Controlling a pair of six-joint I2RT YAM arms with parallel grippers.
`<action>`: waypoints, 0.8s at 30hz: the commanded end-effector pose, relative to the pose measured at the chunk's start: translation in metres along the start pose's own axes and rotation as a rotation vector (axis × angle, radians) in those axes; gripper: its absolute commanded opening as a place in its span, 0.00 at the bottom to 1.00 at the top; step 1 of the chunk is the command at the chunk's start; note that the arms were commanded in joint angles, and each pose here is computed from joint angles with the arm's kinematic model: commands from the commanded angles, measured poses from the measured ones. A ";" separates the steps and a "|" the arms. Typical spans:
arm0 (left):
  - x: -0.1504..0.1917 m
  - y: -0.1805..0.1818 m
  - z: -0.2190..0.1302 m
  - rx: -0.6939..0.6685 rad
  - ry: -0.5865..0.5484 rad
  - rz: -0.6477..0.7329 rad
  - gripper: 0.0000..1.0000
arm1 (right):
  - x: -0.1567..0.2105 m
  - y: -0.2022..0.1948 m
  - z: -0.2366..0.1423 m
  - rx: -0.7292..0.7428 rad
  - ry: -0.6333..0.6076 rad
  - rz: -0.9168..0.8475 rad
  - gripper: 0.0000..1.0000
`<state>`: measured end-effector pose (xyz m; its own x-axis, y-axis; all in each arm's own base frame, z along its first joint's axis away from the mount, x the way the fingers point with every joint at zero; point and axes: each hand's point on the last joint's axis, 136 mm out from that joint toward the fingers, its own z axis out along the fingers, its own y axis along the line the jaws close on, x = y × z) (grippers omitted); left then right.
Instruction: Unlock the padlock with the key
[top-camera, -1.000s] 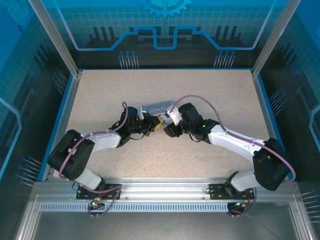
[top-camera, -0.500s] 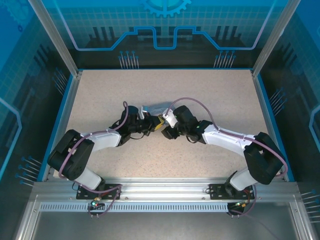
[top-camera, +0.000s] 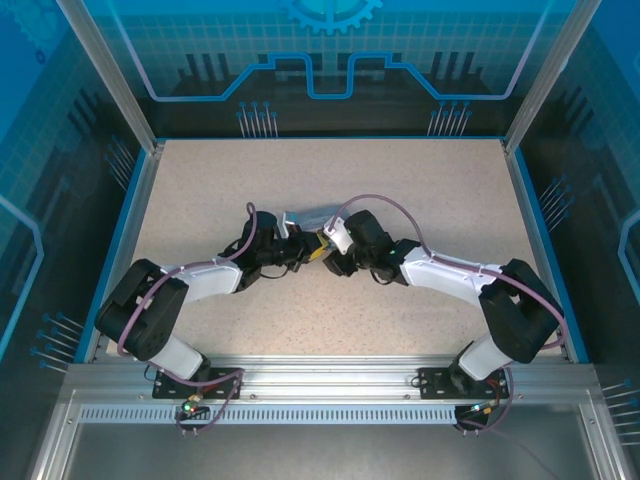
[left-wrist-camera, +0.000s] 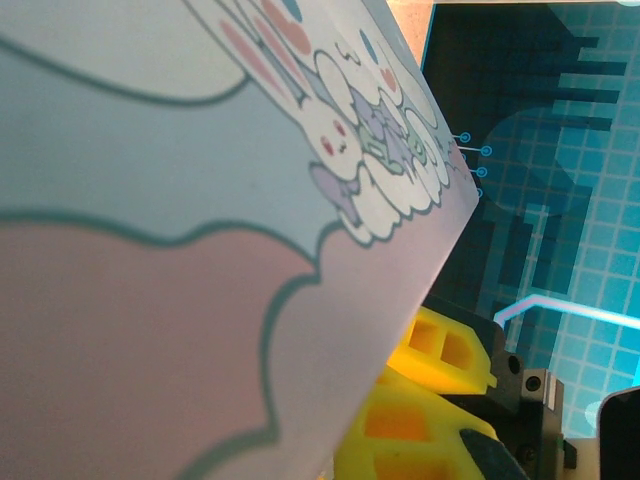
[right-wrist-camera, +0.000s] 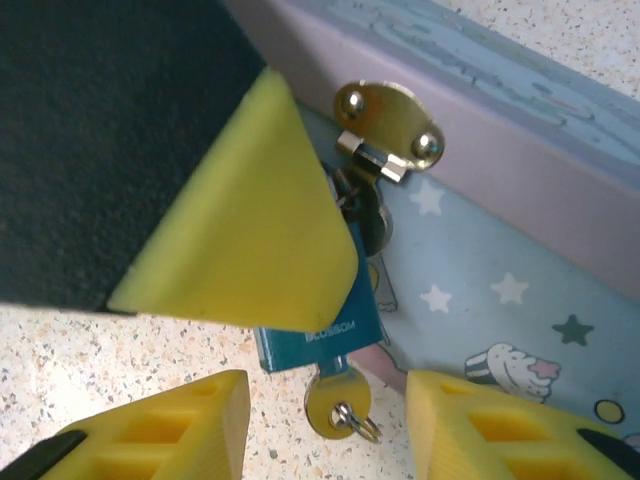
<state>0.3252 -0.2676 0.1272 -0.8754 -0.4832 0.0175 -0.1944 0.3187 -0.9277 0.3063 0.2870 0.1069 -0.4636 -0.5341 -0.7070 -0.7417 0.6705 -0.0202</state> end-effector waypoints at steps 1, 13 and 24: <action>0.000 -0.017 0.000 0.041 0.023 0.043 0.00 | -0.023 -0.002 -0.006 -0.012 -0.061 0.009 0.43; 0.000 -0.014 0.000 0.039 0.020 0.046 0.00 | -0.021 0.004 -0.008 -0.097 -0.053 0.049 0.08; -0.001 -0.007 0.001 0.023 0.012 0.063 0.00 | -0.030 0.013 -0.034 -0.278 -0.100 0.164 0.41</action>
<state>0.3241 -0.2686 0.1293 -0.8869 -0.4620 -0.0036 -0.1655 0.3249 -0.9312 0.3017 0.2892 0.1223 -0.5599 -0.4188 -0.7149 -0.7496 0.6237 0.2217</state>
